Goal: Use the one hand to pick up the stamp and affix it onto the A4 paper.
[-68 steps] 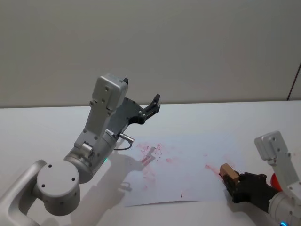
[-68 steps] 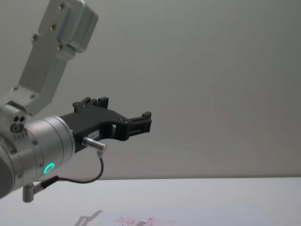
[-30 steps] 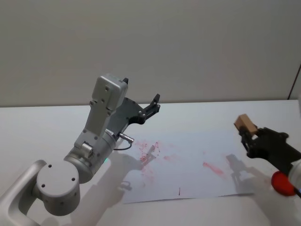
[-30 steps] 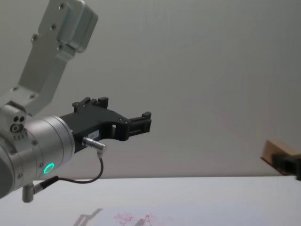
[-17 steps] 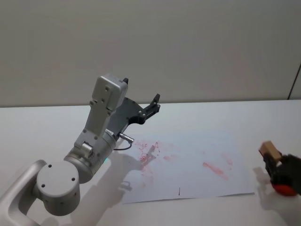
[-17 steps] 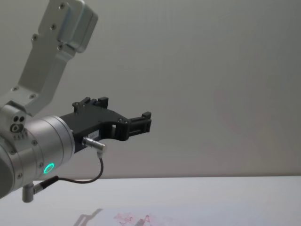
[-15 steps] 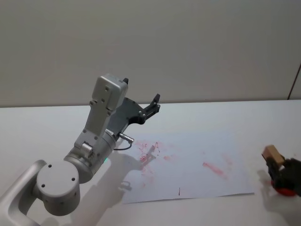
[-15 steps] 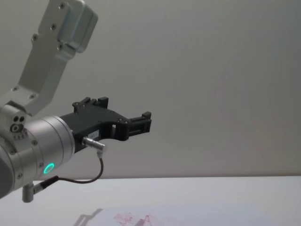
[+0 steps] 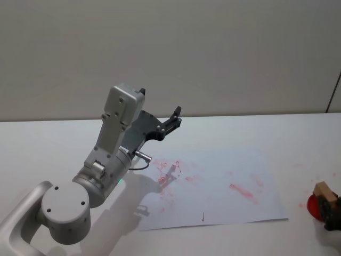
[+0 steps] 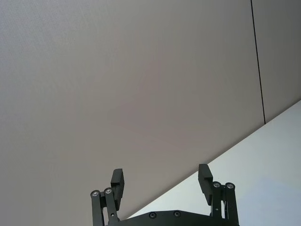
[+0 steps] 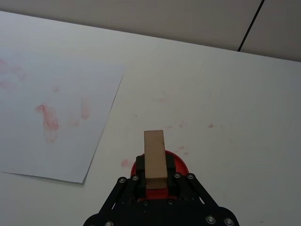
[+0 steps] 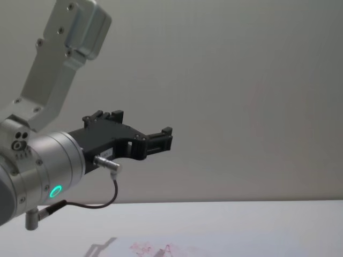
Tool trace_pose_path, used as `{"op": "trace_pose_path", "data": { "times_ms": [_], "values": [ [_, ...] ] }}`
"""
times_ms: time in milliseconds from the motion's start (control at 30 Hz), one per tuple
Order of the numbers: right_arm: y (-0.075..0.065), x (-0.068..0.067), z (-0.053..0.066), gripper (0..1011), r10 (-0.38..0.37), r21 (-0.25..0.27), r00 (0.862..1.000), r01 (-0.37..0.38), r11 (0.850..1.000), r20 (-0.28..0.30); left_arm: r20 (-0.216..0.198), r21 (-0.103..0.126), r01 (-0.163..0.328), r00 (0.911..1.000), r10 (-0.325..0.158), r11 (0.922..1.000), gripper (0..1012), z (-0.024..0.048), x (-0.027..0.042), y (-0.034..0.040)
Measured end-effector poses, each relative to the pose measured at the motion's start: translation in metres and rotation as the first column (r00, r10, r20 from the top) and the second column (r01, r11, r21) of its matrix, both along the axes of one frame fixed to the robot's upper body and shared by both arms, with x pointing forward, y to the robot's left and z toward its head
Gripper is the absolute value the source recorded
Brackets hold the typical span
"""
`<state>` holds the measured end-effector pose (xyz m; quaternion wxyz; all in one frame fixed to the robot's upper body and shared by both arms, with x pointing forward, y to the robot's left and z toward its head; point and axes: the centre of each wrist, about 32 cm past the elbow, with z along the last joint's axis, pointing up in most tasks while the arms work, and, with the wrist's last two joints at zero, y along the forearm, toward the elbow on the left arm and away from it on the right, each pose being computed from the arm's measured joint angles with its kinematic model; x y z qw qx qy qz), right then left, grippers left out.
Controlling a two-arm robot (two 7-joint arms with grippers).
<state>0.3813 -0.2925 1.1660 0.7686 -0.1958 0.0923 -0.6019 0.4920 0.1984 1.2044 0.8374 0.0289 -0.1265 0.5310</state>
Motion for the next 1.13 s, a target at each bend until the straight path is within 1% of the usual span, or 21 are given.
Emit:
{"op": "trace_pose_path", "data": {
  "times_ms": [267, 367, 400, 467, 500, 533, 633, 700, 733, 767, 800, 833, 867, 900, 1000, 1033, 1133],
  "values": [
    [-0.003, 0.001, -0.006, 220, 0.004, -0.019, 1.0, -0.005, 1.0, -0.01, 0.0, 0.0, 0.0, 1.0, 0.0, 1.0, 1001, 0.0, 0.0, 0.0],
    [-0.003, 0.001, -0.007, 274, 0.006, -0.023, 1.0, -0.006, 1.0, -0.013, 0.0, 0.0, 0.0, 1.0, 0.0, 1.0, 1001, 0.0, 0.0, 0.0],
    [-0.003, 0.001, -0.007, 331, 0.006, -0.024, 1.0, -0.007, 1.0, -0.014, 0.0, 0.0, 0.0, 1.0, 0.0, 1.0, 1001, 0.0, 0.0, 0.0],
    [-0.003, 0.001, -0.008, 362, 0.008, -0.026, 1.0, -0.008, 1.0, -0.016, 0.0, 0.0, 0.0, 1.0, 0.0, 1.0, 1001, 0.0, 0.0, 0.0],
    [-0.003, 0.001, -0.008, 393, 0.008, -0.027, 1.0, -0.009, 1.0, -0.016, 0.0, 0.0, 0.0, 1.0, 0.0, 1.0, 1001, 0.0, 0.0, 0.0],
    [-0.003, 0.001, -0.009, 449, 0.009, -0.027, 1.0, -0.009, 1.0, -0.016, 0.0, 0.0, 0.0, 1.0, 0.0, 1.0, 1001, 0.0, 0.0, 0.0],
    [-0.004, 0.002, -0.01, 510, 0.01, -0.03, 1.0, -0.01, 0.999, -0.018, 0.0, 0.0, 0.0, 1.0, 0.0, 1.0, 1001, 0.0, 0.0, 0.0],
    [-0.004, 0.002, -0.01, 595, 0.01, -0.031, 1.0, -0.01, 0.999, -0.018, 0.0, 0.0, 0.0, 1.0, 0.0, 1.0, 1001, 0.0, 0.0, 0.0],
    [-0.004, 0.002, -0.01, 615, 0.01, -0.032, 1.0, -0.01, 0.999, -0.019, 0.0, 0.0, 0.0, 1.0, 0.0, 1.0, 1001, 0.0, 0.0, 0.0],
    [-0.004, 0.002, -0.01, 678, 0.01, -0.032, 1.0, -0.011, 0.999, -0.019, 0.0, 0.0, 0.0, 1.0, 0.0, 1.0, 1001, 0.0, 0.0, 0.0],
    [-0.004, 0.002, -0.011, 709, 0.01, -0.033, 1.0, -0.011, 0.999, -0.02, 0.0, 0.0, 0.0, 1.0, 0.0, 1.0, 1001, 0.0, 0.0, 0.0],
    [-0.004, 0.002, -0.011, 709, 0.011, -0.033, 1.0, -0.011, 0.999, -0.02, 0.0, 0.0, 0.0, 1.0, 0.0, 1.0, 1001, 0.0, 0.0, 0.0],
    [-0.004, 0.002, -0.011, 736, 0.011, -0.034, 1.0, -0.011, 0.999, -0.02, 0.0, 0.0, 0.0, 1.0, 0.0, 1.0, 1001, 0.0, 0.0, 0.0],
    [-0.004, 0.002, -0.011, 791, 0.011, -0.034, 1.0, -0.012, 0.999, -0.02, 0.0, 0.0, 0.0, 1.0, 0.0, 1.0, 1001, 0.0, 0.0, 0.0],
    [-0.004, 0.002, -0.011, 883, 0.012, -0.035, 1.0, -0.012, 0.999, -0.021, 0.0, 0.0, 0.0, 1.0, 0.0, 1.0, 1001, 0.0, 0.0, 0.0],
    [-0.004, 0.002, -0.011, 893, 0.012, -0.035, 1.0, -0.012, 0.999, -0.021, 0.0, 0.0, 0.0, 1.0, 0.0, 1.0, 1001, 0.0, 0.0, 0.0],
    [-0.004, 0.002, -0.012, 976, 0.012, -0.036, 1.0, -0.013, 0.999, -0.021, 0.0, 0.0, 0.0, 1.0, 0.0, 1.0, 1001, 0.0, 0.0, 0.0]
  ]
}}
